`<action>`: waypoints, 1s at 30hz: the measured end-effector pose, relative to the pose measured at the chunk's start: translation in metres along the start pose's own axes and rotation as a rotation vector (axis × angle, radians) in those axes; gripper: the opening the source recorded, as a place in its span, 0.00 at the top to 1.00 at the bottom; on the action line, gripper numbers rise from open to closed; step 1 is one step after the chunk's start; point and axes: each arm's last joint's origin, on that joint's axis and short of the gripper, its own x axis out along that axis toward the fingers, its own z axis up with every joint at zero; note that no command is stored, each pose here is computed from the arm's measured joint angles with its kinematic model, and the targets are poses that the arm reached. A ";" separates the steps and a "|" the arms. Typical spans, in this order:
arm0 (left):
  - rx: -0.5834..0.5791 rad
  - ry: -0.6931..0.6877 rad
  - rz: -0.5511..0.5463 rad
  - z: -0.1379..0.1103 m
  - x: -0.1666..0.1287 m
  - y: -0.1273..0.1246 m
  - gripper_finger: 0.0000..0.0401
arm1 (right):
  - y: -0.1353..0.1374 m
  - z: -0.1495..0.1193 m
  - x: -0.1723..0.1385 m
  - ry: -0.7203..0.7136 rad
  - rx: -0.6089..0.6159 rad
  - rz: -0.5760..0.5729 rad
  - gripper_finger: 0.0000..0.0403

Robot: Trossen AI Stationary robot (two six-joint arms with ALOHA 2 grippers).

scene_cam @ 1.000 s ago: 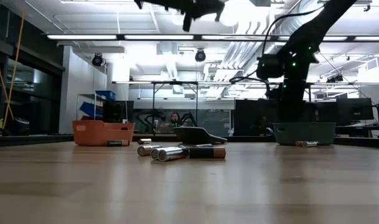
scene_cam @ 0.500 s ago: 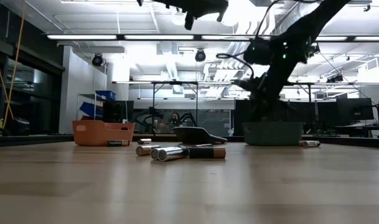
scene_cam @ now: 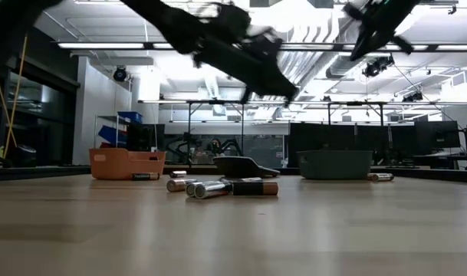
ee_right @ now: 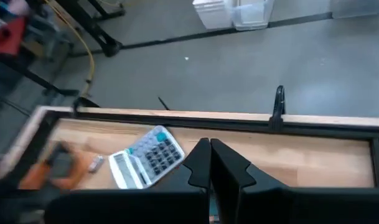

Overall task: Sort batteries
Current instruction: Put the golden battery into the blue bin

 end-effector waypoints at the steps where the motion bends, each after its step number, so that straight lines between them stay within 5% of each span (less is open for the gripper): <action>1: -0.020 0.015 0.001 0.000 0.010 0.001 0.94 | -0.001 -0.001 -0.007 -0.009 0.011 0.005 1.00; 9: -0.042 0.022 0.014 -0.003 0.075 0.016 0.93 | -0.003 -0.007 -0.024 -0.029 0.033 0.001 1.00; 15: -0.056 0.027 0.010 -0.007 0.087 0.017 0.67 | -0.002 -0.008 -0.023 -0.027 0.011 0.006 1.00; 20: -0.078 0.078 -0.001 0.013 0.064 0.022 0.46 | -0.001 -0.006 -0.024 -0.043 -0.013 0.018 1.00; 22: -0.108 0.148 -0.087 0.023 0.048 0.024 0.41 | 0.001 -0.004 -0.024 -0.057 -0.034 0.041 1.00; 26: -0.153 0.281 -0.283 0.040 0.005 0.015 0.40 | 0.011 -0.002 -0.016 -0.021 -0.101 0.193 1.00; 30: -0.115 0.343 -0.324 0.025 -0.041 -0.019 0.42 | 0.023 -0.010 0.003 0.069 -0.145 0.358 1.00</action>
